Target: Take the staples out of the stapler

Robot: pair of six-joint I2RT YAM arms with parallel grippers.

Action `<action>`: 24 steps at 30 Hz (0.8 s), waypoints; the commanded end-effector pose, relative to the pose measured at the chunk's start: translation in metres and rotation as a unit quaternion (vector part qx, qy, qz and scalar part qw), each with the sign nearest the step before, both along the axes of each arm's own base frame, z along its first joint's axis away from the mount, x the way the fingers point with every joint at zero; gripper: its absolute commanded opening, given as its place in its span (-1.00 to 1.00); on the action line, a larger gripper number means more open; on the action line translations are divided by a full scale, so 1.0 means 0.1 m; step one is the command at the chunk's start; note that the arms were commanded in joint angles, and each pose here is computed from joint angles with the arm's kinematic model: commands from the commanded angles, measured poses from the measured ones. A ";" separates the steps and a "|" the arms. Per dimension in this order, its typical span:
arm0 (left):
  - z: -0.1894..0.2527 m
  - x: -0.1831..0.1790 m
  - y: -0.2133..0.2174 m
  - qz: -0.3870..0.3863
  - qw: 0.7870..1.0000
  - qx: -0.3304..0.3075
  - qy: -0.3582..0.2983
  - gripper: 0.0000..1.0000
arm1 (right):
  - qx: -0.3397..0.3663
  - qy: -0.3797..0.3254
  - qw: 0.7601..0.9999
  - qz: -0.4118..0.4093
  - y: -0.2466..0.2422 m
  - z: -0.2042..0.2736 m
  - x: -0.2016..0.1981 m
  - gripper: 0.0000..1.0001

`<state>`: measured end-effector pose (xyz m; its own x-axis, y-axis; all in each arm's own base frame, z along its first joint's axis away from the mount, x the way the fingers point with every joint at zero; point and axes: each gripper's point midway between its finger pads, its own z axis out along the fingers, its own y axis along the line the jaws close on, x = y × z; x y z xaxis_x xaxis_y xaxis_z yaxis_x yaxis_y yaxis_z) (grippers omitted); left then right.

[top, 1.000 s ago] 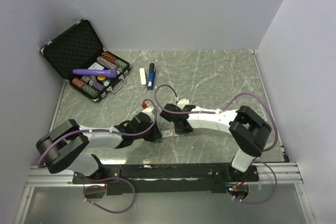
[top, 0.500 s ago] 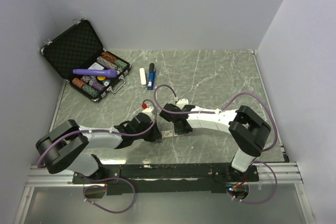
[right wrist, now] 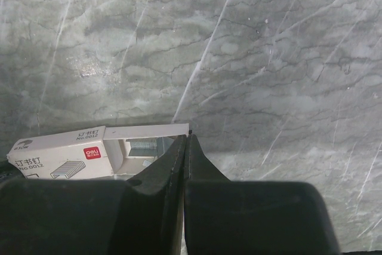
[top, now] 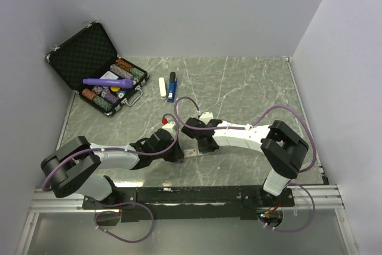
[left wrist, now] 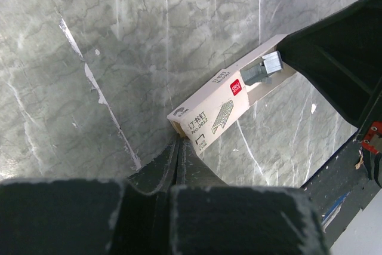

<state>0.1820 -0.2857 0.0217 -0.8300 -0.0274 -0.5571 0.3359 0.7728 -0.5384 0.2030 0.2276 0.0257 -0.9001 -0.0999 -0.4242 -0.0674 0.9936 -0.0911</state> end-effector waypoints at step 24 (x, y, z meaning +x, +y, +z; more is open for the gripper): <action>-0.02 -0.09 -0.13 -0.032 0.999 0.006 0.001 -0.99 | 0.086 -0.001 0.995 0.053 0.36 0.16 -0.01 -1.00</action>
